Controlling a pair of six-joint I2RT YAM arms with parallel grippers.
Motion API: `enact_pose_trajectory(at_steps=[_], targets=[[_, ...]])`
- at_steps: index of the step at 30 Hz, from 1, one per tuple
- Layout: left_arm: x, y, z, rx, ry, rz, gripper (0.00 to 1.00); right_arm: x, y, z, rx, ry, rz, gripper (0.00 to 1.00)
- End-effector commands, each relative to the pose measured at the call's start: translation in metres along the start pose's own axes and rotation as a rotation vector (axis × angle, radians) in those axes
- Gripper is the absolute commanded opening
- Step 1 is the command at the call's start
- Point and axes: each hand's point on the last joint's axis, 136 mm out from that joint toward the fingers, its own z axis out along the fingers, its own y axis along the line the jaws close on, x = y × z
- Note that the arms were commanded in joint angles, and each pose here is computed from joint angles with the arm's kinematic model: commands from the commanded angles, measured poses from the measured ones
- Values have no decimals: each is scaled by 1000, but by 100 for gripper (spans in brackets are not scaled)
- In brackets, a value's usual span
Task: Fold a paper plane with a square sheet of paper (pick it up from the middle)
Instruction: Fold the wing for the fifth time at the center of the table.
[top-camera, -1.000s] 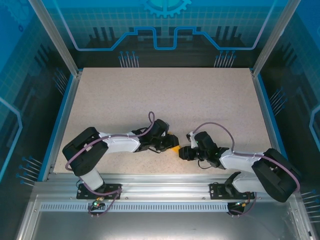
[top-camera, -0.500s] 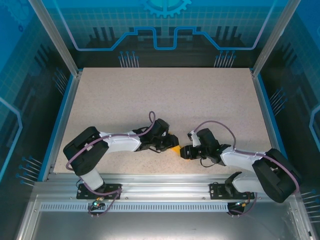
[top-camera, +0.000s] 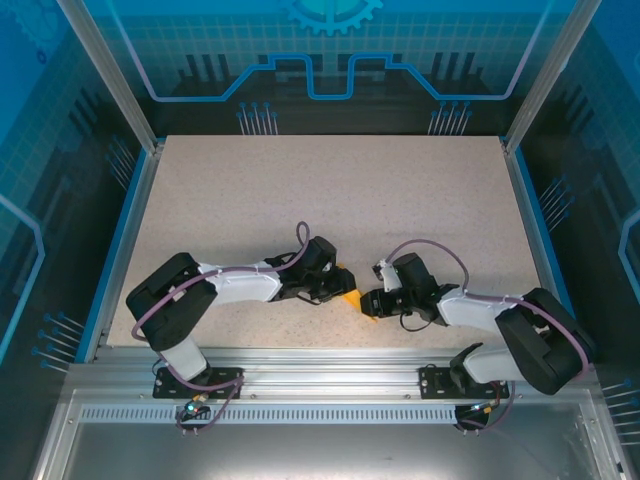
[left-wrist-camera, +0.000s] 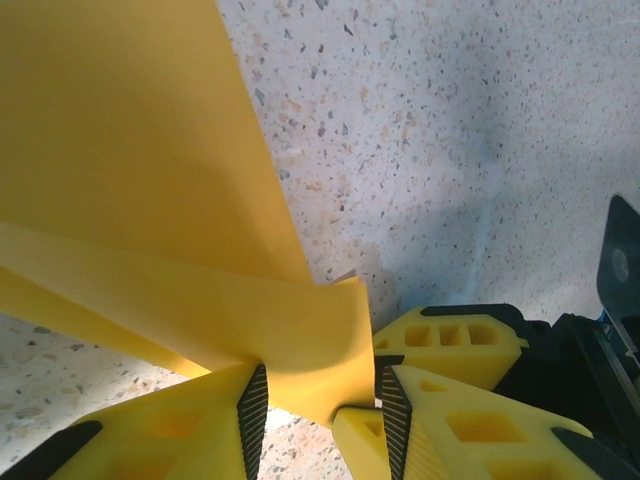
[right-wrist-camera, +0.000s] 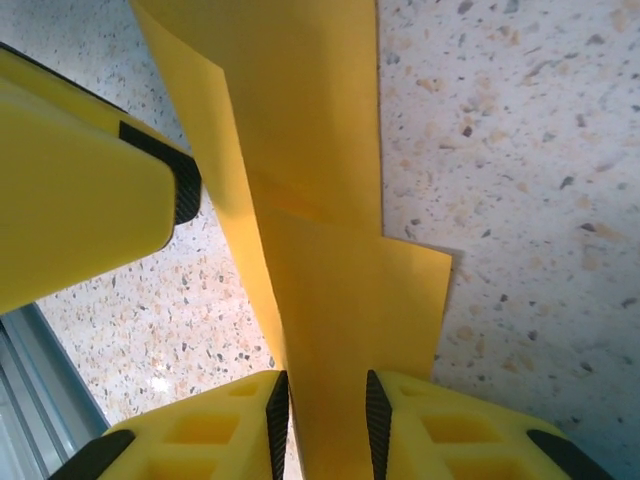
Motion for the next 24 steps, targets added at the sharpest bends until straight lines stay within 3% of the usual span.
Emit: enact_pose_trajectory(at_steps=[1,16,24], targets=[[-7,2,1,-25,-15,10,39,10,9,3,-65,57,26,26],[-6,-2,-2,-14,-11,17,39,7,10,7,-74,42,68,15],[-5,-15,-18,38,-22,26,45,2,11,9,-83,32,102,12]])
